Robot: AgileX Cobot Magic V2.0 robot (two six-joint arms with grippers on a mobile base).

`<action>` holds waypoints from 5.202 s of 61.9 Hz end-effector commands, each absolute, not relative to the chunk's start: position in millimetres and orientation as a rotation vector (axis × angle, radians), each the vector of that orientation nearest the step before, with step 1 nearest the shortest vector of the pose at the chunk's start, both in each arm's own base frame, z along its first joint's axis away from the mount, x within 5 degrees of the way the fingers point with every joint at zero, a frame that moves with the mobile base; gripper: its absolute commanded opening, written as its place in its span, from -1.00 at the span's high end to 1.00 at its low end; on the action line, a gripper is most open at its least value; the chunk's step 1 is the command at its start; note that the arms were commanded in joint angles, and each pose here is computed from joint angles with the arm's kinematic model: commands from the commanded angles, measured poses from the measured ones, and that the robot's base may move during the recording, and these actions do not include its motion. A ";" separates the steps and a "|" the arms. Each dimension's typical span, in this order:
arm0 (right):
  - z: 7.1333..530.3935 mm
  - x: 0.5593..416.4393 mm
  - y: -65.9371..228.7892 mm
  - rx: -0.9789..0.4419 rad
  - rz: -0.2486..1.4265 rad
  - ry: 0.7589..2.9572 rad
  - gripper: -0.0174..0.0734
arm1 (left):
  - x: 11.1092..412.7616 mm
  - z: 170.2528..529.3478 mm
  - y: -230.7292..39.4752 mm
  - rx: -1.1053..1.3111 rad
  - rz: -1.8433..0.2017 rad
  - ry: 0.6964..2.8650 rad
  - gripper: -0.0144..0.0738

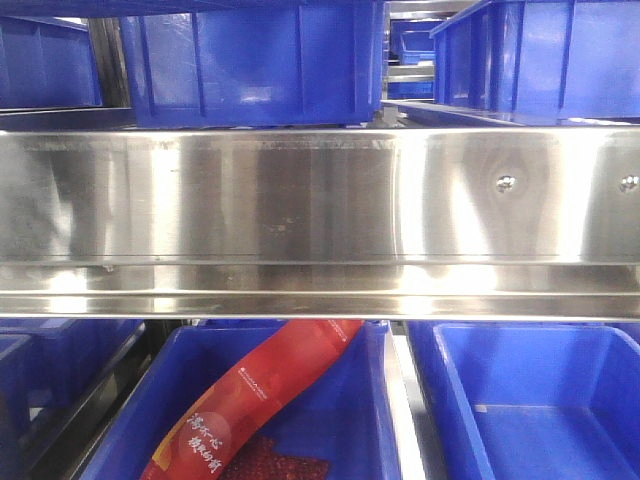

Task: Move blue bin to conveyor side
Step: 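Pull the gripped blue bin off the roller shelf toward the robot, then hold the blue bin with both grippers while the base drives to the conveyor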

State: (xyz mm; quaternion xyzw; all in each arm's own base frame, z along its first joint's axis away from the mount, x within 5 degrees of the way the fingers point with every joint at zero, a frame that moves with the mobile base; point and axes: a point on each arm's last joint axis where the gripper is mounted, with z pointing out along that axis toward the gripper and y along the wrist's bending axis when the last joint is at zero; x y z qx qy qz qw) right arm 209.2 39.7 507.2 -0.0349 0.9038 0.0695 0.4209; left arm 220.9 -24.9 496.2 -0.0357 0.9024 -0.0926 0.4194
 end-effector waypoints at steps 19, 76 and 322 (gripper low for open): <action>523.8 204.9 31.2 -0.080 0.089 2.117 0.79 | 214.1 511.7 -19.9 -0.081 -0.186 2.137 0.72; 530.7 208.6 32.1 -0.080 0.099 2.031 0.79 | 214.1 511.7 -19.9 -0.081 -0.186 2.137 0.72; 530.9 208.7 32.1 -0.080 0.099 2.029 0.79 | 214.1 511.7 -19.9 -0.081 -0.186 2.137 0.72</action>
